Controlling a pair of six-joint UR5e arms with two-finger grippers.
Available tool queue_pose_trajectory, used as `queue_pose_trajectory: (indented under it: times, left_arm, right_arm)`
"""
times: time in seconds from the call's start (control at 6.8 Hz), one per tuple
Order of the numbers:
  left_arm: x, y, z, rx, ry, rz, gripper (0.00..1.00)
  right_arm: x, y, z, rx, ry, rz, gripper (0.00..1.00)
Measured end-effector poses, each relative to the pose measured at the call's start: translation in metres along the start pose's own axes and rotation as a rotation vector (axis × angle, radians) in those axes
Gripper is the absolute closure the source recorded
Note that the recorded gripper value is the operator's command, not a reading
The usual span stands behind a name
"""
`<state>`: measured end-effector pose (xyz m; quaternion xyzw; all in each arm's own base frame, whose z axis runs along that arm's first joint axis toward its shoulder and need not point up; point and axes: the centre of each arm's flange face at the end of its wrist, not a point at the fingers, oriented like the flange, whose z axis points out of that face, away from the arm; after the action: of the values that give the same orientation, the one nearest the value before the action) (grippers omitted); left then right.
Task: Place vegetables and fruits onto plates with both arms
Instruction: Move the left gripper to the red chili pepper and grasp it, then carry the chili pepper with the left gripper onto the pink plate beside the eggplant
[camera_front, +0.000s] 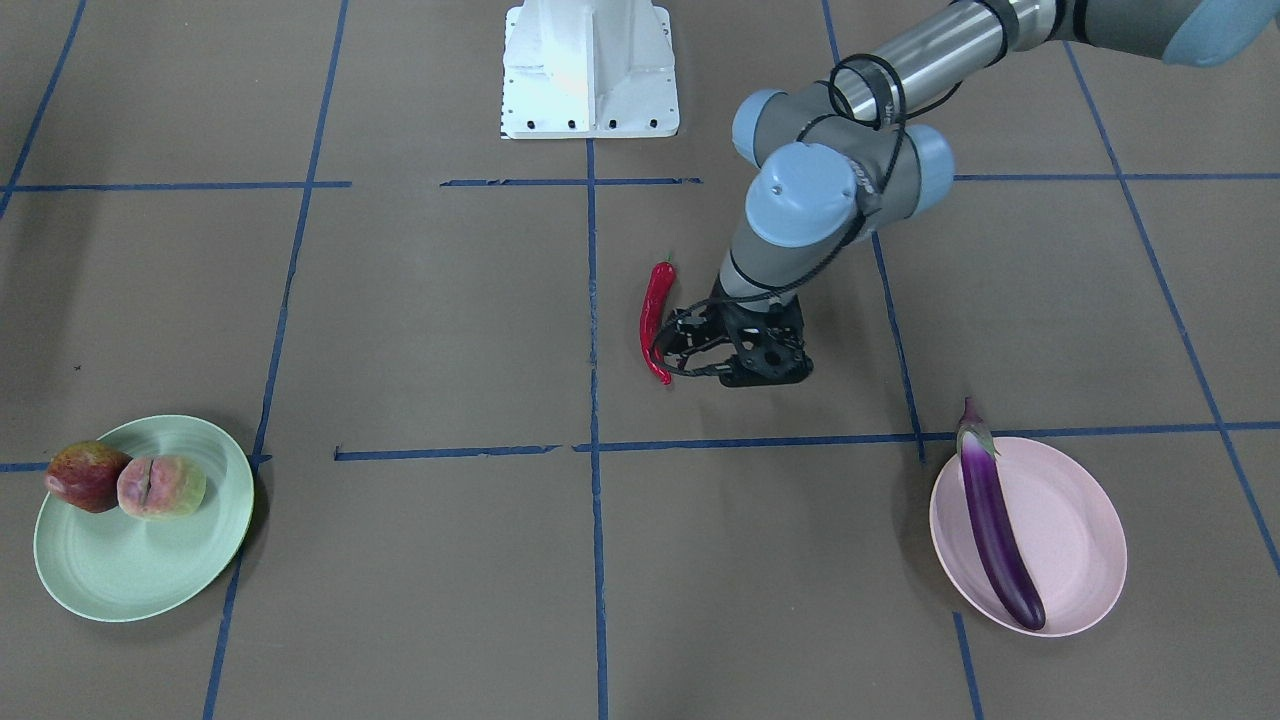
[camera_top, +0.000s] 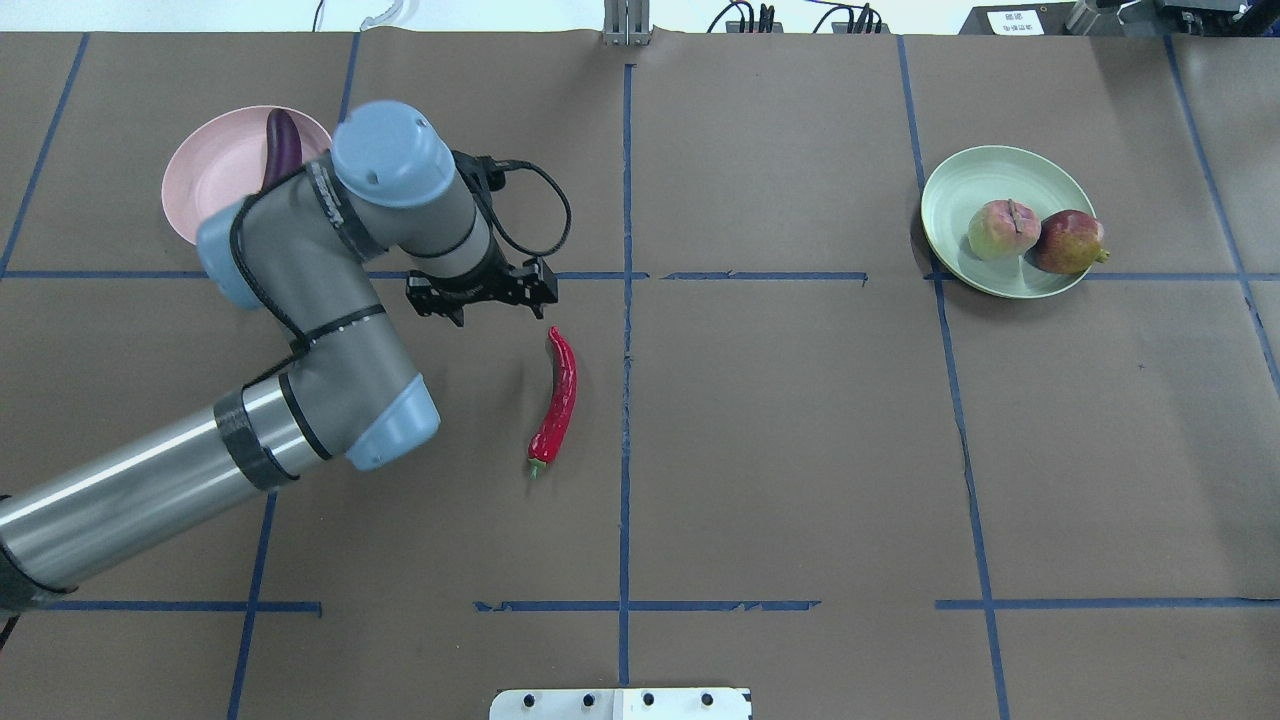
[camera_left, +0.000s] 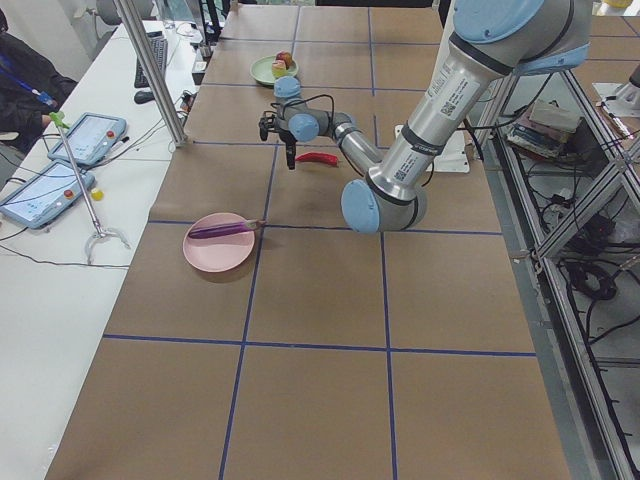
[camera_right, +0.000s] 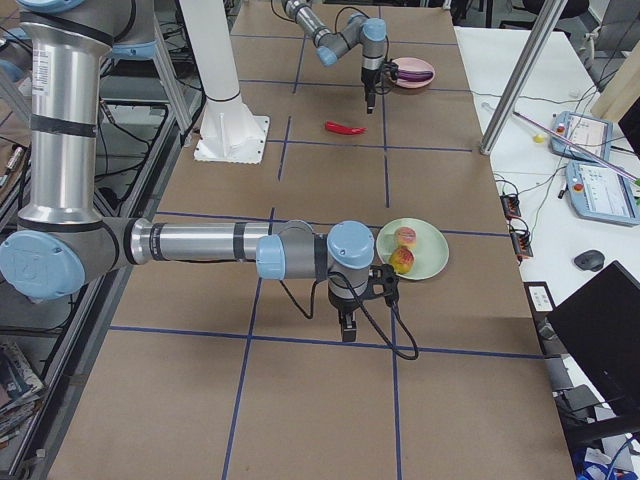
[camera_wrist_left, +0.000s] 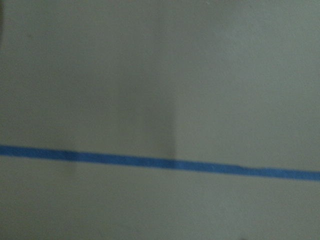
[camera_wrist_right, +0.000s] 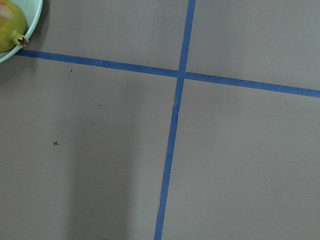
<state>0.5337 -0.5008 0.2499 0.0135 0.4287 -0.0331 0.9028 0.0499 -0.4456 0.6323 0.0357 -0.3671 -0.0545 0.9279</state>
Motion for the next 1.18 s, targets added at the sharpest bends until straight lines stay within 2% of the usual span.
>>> queue_pose_trajectory:
  times: [0.15, 0.29, 0.44, 0.59, 0.74, 0.88, 1.18]
  left_arm:
    - [0.021, 0.035, 0.009, 0.005, 0.002, 0.038, 0.0]
    - [0.033, 0.06, 0.017, -0.004, 0.003, 0.064, 0.16]
    - [0.04, 0.079, 0.026, -0.021, 0.002, 0.084, 0.38]
    - [0.044, 0.092, 0.033, -0.036, 0.0, 0.096, 0.48]
    - [0.045, 0.097, 0.037, -0.043, -0.002, 0.101, 0.77]
    - [0.045, 0.099, 0.038, -0.046, -0.003, 0.102, 0.96]
    - [0.044, 0.092, 0.024, -0.037, 0.003, 0.094, 0.98]
  right_arm:
    - [0.0, 0.0, 0.0, 0.0, 0.0, 0.0, 0.0]
    - [0.0, -0.001, 0.0, 0.001, 0.0, -0.001, 0.0]
    - [0.0, 0.0, 0.0, 0.0, 0.0, 0.0, 0.0]
    - [0.0, 0.0, 0.0, 0.0, 0.0, 0.0, 0.0]
    - [0.0, 0.0, 0.0, -0.001, 0.0, 0.001, 0.0]
    - [0.0, 0.0, 0.0, 0.0, 0.0, 0.0, 0.0]
    - [0.0, -0.001, 0.0, 0.0, 0.0, 0.0, 0.0]
